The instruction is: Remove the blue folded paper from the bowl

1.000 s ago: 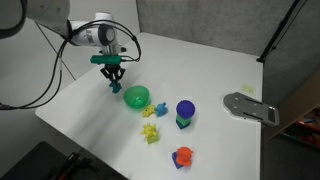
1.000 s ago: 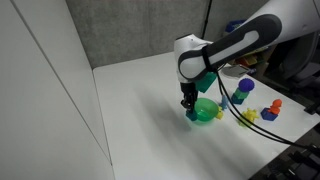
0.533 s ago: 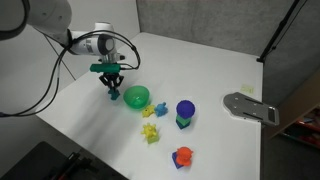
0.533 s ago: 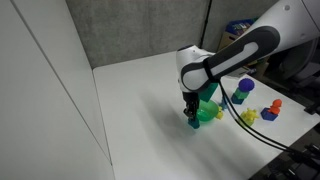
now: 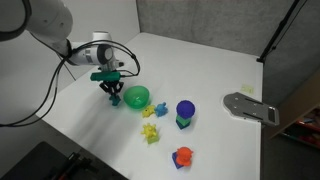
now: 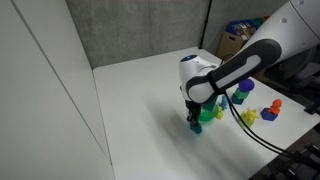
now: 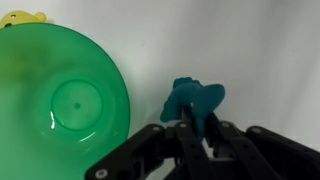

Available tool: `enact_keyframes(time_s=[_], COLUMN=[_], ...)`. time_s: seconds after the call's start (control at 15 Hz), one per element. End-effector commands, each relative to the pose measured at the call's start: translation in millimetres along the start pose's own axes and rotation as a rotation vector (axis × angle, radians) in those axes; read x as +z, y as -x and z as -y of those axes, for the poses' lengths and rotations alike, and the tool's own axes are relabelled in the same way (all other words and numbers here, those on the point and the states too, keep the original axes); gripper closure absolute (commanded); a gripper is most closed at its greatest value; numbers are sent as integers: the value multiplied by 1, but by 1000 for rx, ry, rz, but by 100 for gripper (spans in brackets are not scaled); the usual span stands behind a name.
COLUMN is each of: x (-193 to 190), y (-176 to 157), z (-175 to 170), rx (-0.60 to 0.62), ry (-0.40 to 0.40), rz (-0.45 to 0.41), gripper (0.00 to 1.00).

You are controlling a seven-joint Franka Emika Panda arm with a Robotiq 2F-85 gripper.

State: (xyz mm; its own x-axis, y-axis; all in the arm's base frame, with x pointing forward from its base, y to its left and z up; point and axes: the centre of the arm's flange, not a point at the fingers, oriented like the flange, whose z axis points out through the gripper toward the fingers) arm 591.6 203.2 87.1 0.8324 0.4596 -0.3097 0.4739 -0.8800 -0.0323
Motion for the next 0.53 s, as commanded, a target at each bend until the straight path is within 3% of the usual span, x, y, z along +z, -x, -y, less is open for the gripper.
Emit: enact_keyframes(time_s=[0.0,0.13,0.47], x=[1,-1,-20], y=[9,10,9], z=[2,3,3], rx=[-37,-41,-50], ry=[10,7,4], rz=[-15,-17,-45], gripper=[59,53,12])
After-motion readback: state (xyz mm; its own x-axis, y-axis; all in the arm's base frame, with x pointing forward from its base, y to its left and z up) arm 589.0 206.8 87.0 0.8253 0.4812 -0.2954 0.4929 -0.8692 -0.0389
